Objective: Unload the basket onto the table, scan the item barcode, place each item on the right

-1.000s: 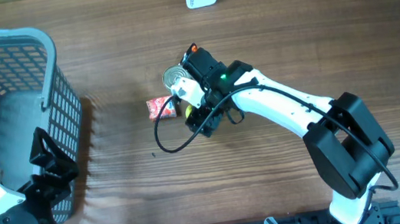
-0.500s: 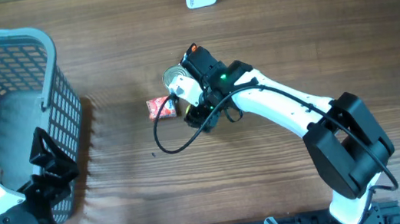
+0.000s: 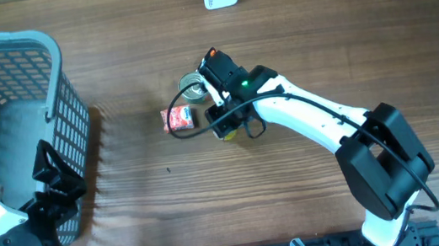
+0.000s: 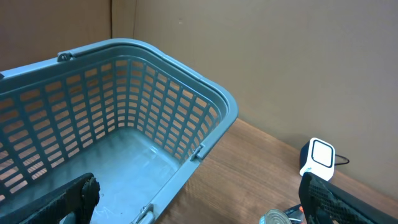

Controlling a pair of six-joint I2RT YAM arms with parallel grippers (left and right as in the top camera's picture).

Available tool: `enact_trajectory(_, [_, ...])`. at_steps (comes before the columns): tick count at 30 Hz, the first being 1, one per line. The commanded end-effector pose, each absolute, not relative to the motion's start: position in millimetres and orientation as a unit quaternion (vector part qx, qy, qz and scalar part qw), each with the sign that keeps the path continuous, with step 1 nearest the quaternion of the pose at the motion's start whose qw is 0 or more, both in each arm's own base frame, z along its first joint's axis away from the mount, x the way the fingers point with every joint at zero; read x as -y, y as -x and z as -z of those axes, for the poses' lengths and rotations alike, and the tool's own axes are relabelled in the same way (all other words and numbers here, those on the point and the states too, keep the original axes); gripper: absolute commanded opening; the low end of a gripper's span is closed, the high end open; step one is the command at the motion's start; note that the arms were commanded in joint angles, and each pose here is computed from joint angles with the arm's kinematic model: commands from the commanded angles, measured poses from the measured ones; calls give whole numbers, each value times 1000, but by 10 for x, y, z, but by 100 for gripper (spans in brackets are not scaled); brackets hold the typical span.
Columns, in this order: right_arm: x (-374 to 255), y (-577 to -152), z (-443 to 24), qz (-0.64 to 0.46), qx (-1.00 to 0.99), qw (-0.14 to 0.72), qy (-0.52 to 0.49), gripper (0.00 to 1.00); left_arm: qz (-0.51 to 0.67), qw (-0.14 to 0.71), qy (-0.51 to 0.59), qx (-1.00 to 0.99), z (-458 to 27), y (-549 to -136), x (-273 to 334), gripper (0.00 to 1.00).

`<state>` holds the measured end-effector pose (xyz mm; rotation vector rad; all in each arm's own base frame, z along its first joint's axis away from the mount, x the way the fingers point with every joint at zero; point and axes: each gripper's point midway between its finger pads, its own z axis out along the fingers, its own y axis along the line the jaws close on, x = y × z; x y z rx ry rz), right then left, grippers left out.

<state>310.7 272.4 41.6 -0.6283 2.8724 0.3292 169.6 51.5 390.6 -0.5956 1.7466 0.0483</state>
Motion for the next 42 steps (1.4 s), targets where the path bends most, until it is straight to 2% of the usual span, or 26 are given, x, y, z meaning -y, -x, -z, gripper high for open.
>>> enact_trajectory(1, [-2533, -2914, -244, -86, -996, 23, -28, 58, -17, 603, 258, -755, -3897, -1710, -500, 100])
enact_trajectory(3, [-2607, -2803, -256, -108, -991, -14, -82, 63, -17, 602, 258, -755, -3896, -1710, -500, 100])
enact_trajectory(7, [-2809, -2639, -324, -159, -971, -80, -157, 62, -14, 602, 256, -756, -3893, -1714, -486, 100])
enact_trajectory(8, [-2855, -2603, -346, -169, -965, -97, -177, 76, -11, 601, 256, -757, -3890, -1715, -480, 100])
enact_trajectory(9, [-2884, -2581, -361, -175, -961, -107, -186, 100, -9, 601, 257, -757, -3889, -1716, -477, 100])
enact_trajectory(17, [-3006, -2538, -424, -205, -949, -134, -199, 100, -8, 600, 260, -757, -3882, -1713, -478, 100])
enact_trajectory(22, [-2681, -2761, -277, -124, -973, -43, -189, 100, -10, 598, 259, -759, -3868, -1708, -481, 100])
enact_trajectory(25, [-2516, -2881, -241, -84, -992, 10, -89, 100, -12, 596, 258, -760, -3855, -1703, -483, 100])
enact_trajectory(28, [-2501, -2914, -240, -75, -994, 32, 71, 100, -11, 596, 259, -760, -3857, -1704, -483, 100])
enact_trajectory(31, [-2624, -2789, -261, -112, -958, 22, 264, 100, -11, 596, 258, -760, -3857, -1704, -483, 100])
enact_trajectory(33, [-2730, -2699, -294, -149, -924, 19, 351, 100, -11, 596, 259, -760, -3857, -1704, -483, 100])
enact_trajectory(42, [-2765, -2678, -307, -156, -858, 41, 488, 100, -11, 596, 259, -760, -3856, -1703, -483, 100])
